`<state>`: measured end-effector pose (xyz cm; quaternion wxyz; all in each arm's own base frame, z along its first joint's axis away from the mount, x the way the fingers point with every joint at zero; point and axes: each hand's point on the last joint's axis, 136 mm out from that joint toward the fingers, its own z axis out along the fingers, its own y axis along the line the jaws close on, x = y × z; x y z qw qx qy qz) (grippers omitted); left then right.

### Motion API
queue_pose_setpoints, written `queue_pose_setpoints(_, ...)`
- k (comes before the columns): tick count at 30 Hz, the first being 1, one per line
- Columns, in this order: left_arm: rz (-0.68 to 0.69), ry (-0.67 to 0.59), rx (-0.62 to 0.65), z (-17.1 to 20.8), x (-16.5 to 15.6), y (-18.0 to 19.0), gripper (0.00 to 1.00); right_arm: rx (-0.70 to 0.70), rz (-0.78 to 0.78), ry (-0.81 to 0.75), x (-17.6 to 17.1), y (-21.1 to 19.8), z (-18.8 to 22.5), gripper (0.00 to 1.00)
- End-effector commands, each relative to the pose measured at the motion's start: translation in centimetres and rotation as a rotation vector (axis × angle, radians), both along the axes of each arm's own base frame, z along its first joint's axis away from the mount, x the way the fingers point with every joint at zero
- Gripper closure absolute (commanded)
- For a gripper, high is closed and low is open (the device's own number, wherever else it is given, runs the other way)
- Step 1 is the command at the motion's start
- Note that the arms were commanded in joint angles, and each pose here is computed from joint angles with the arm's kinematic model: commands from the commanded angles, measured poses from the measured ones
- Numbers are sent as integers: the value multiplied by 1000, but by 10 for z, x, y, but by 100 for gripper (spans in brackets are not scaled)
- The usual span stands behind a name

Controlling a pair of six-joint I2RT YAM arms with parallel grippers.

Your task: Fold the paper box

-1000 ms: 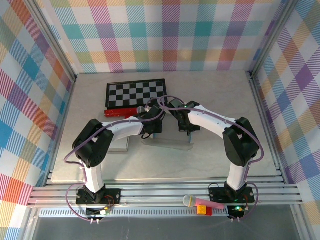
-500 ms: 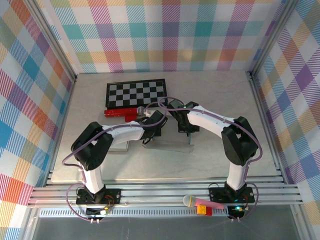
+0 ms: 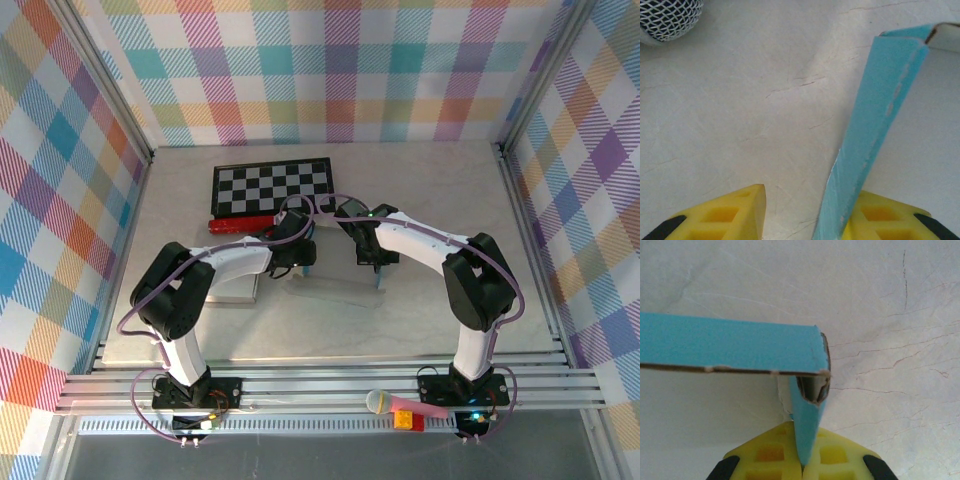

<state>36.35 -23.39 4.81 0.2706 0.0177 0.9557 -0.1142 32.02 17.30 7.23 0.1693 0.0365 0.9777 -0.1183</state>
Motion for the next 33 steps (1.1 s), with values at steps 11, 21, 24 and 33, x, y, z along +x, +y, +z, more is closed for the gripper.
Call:
queue_pose_setpoints(11,-48,-8,70,7,12,3,94,-38,14,33,-11,-10,4,100)
queue_pose_setpoints(21,111,-52,285,-5,-9,20,100,-20,-9,56,-12,-5,-2,100)
queue_pose_setpoints(24,116,-61,271,-5,-7,15,100,-18,-8,58,-12,-5,-2,100)
queue_pose_setpoints(33,3,-109,128,28,-3,-14,52,-25,-1,61,-12,-6,-4,100)
